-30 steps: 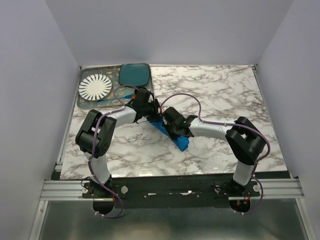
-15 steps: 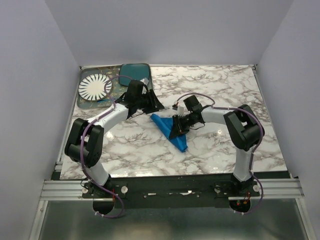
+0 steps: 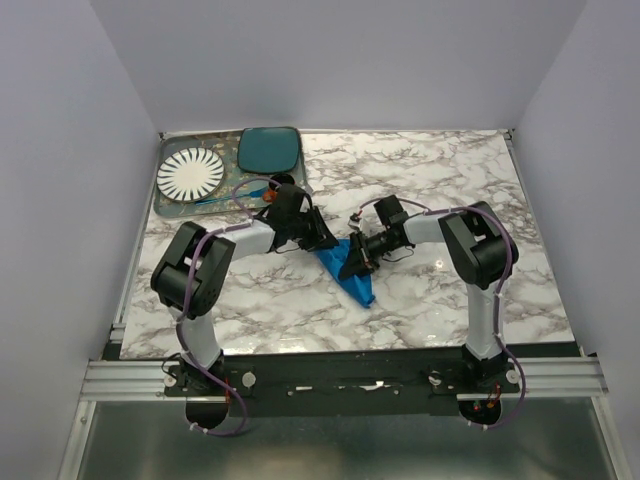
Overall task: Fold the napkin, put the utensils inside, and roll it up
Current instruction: Roll the napkin with the utensil
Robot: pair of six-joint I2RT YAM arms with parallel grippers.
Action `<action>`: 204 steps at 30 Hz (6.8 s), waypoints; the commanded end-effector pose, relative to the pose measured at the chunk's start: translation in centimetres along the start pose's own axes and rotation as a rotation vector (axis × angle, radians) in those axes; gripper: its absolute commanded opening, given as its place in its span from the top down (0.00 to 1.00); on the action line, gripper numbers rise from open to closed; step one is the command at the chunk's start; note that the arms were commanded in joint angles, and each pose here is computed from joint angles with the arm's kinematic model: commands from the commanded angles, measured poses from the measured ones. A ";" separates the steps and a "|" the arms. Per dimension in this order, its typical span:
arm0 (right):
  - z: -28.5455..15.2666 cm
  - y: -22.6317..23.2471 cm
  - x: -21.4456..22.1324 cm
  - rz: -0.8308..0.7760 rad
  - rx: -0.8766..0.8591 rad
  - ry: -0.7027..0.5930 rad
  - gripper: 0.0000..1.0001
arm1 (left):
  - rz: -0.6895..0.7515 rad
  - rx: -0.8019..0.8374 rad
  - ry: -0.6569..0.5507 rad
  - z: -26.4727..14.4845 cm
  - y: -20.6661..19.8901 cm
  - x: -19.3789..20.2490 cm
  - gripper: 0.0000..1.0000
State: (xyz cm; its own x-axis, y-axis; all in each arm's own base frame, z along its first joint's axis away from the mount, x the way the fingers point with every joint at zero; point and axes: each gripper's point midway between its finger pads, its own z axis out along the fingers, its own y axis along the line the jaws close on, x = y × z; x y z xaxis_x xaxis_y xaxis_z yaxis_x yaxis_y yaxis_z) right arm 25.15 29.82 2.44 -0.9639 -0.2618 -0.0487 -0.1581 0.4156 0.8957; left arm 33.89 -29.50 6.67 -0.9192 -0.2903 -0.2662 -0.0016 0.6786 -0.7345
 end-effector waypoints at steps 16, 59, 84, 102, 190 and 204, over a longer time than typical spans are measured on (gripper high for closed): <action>-5.8 3.5 -1.2 -0.328 0.603 -0.249 0.34 | -0.030 -0.095 0.015 3.0 5.1 1.7 0.71; 1.2 -0.4 1.5 -0.411 0.619 -0.069 0.74 | 0.132 -0.076 -0.122 -3.6 -1.6 -6.2 0.49; -0.3 -1.4 0.4 -0.053 0.156 -0.016 0.68 | -0.030 -0.008 0.035 1.6 2.5 1.0 0.69; -5.3 2.8 -1.8 -0.562 1.131 -0.274 0.28 | -0.053 -0.044 0.056 2.6 4.6 1.8 0.71; -2.8 2.4 -0.8 -0.991 1.364 -0.133 0.23 | -0.027 -0.044 0.047 1.4 4.3 2.3 0.65; -1.1 -0.4 0.7 -1.035 1.410 -0.043 0.22 | -0.029 -0.048 0.051 1.6 4.6 2.3 0.65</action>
State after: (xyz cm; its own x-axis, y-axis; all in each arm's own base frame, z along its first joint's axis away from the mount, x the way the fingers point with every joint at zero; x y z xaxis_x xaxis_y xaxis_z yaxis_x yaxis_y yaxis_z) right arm 24.61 29.68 5.00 -0.3576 -0.8439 -0.3999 -0.6984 0.5260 -0.4854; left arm 33.01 -28.91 3.62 -0.9277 -0.2922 -0.2322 -0.0199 0.6601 -0.7509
